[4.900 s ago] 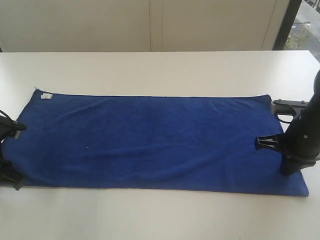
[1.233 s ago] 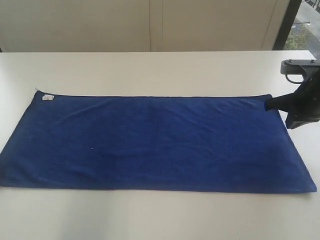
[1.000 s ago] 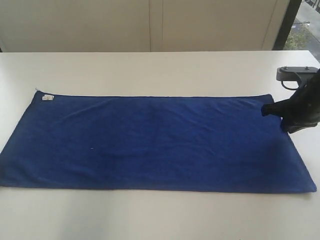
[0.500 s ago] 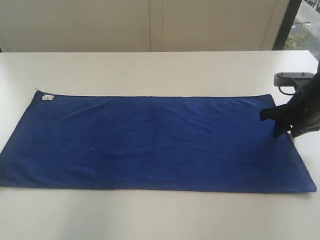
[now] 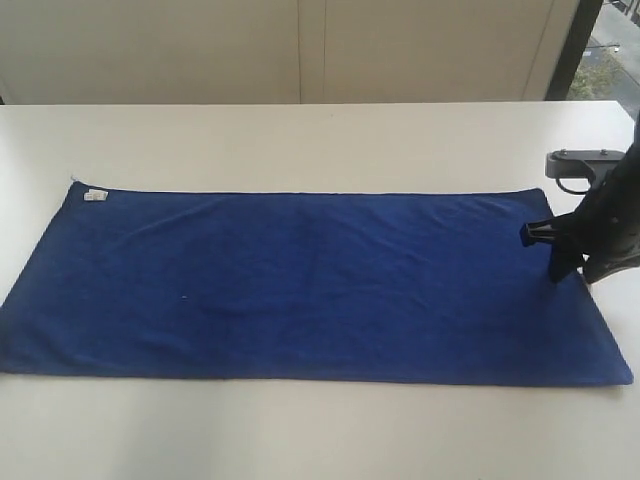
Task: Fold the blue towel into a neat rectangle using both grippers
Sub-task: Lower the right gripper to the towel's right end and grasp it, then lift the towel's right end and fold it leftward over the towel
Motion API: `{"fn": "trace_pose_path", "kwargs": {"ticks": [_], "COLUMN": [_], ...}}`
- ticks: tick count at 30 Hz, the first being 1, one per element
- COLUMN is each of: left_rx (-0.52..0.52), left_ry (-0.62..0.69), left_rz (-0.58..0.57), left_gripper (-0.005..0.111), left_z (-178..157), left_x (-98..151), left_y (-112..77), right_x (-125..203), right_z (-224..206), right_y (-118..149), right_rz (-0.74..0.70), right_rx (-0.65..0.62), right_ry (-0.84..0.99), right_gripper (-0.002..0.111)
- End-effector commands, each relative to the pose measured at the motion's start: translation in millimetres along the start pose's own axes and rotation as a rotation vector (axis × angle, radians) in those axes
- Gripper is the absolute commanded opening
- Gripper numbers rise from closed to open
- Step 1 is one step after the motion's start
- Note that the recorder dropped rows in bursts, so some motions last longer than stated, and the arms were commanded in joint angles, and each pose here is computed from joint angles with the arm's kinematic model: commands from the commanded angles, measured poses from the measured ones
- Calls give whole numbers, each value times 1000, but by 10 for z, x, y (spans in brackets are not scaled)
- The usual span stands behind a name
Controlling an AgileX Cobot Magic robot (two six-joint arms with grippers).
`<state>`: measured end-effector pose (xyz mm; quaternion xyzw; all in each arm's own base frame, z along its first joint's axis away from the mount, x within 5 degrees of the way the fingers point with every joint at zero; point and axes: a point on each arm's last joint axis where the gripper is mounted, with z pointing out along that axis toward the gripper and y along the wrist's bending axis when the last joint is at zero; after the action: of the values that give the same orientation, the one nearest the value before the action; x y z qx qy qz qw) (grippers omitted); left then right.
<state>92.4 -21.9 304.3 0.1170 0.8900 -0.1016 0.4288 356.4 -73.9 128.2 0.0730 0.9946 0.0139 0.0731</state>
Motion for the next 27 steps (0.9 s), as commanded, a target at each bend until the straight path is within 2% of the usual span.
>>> {"fn": "trace_pose_path", "kwargs": {"ticks": [1, 3, 6, 9, 13, 23, 27], "left_rx": [9, 9, 9, 9, 9, 9, 9], "left_ry": [8, 8, 8, 8, 8, 8, 8], "left_rz": [-3, -3, -3, -3, -3, -3, -3], "left_gripper": [0, 0, 0, 0, 0, 0, 0], "left_z": [-2, -2, -2, -2, -2, -2, -2], "left_x": [24, 24, 24, 24, 24, 24, 24], "left_y": [-13, -13, -13, -13, -13, -13, -13], "right_x": [86, 86, 78, 67, 71, 98, 51], "right_z": [88, 88, 89, 89, 82, -8, -126], "right_y": [-1, -1, -2, -24, -189, -841, -997], "right_rz": [5, 5, 5, -4, 79, 287, 349], "right_rx": [-13, -13, -12, 4, 70, 116, 111], "right_ry": [81, 81, 73, 60, 52, -7, -53], "right_gripper": [38, 26, 0, 0, 0, 0, 0]}}
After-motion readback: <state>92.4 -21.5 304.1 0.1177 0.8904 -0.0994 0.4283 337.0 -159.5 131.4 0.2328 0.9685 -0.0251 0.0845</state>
